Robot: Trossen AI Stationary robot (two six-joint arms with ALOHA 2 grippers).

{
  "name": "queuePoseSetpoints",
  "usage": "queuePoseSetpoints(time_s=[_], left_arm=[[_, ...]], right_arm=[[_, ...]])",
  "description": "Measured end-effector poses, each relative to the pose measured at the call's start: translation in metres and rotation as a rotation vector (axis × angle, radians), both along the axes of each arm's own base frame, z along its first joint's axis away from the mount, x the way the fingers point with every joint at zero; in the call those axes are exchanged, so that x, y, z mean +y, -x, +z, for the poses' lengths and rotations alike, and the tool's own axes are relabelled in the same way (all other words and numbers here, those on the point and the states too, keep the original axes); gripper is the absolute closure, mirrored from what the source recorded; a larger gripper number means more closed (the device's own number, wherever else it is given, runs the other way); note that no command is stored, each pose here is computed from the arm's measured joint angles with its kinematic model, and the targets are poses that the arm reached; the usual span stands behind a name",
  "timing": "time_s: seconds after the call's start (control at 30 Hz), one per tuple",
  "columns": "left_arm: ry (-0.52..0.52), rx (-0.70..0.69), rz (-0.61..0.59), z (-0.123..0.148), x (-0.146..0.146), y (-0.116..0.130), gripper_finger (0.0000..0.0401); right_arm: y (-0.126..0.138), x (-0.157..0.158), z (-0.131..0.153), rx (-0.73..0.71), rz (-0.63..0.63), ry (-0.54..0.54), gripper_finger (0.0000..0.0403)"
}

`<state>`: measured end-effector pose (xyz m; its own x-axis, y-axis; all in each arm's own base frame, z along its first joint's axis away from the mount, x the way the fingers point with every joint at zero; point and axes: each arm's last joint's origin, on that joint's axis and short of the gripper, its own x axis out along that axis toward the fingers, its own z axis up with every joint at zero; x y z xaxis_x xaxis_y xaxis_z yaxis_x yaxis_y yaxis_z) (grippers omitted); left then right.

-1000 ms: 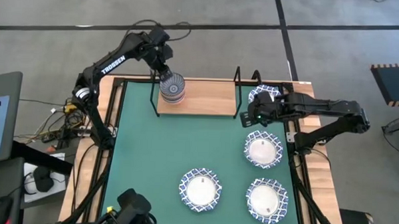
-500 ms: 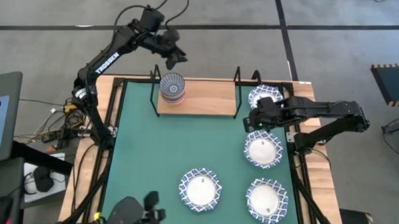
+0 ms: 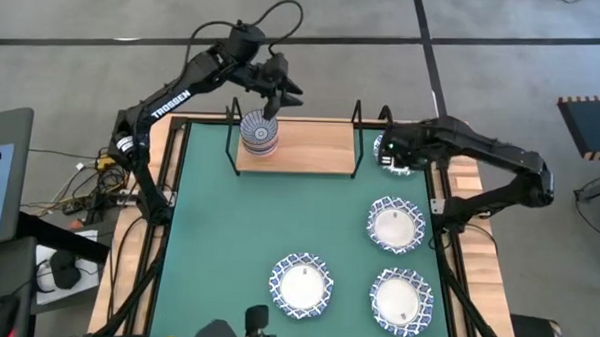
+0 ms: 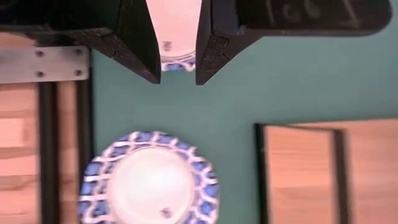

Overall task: Place and stack bowls onto a shelf
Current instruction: Put the white patterned bowl on the shelf

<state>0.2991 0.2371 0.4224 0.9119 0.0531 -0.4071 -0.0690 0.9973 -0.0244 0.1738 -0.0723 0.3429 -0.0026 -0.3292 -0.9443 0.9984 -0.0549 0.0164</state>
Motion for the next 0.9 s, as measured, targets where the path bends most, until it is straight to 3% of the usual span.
queuePoseSetpoints(time_s=[0.23,0.37,0.57,0.73,0.9], left_arm=[[0.009,0.014,0.088,0.000,0.007,0.005,0.0250],[0.046,0.025,0.154,-0.001,0.007,0.004,0.0250],[0.069,0.043,0.243,-0.001,-0.001,-0.004,0.0250],[0.066,0.029,0.291,0.000,-0.006,-0.010,0.0250],[0.086,0.007,0.322,0.002,-0.009,-0.014,0.0250]], right_arm=[[0.011,-0.030,-0.005,0.065,0.022,0.043,0.0271],[0.012,-0.052,-0.044,0.042,0.000,0.004,0.0256],[0.037,-0.060,-0.115,0.120,-0.163,-0.127,0.0214],[0.058,-0.066,-0.149,0.096,-0.283,-0.196,0.0192],[0.067,-0.075,-0.170,-0.008,-0.344,-0.177,0.0189]])
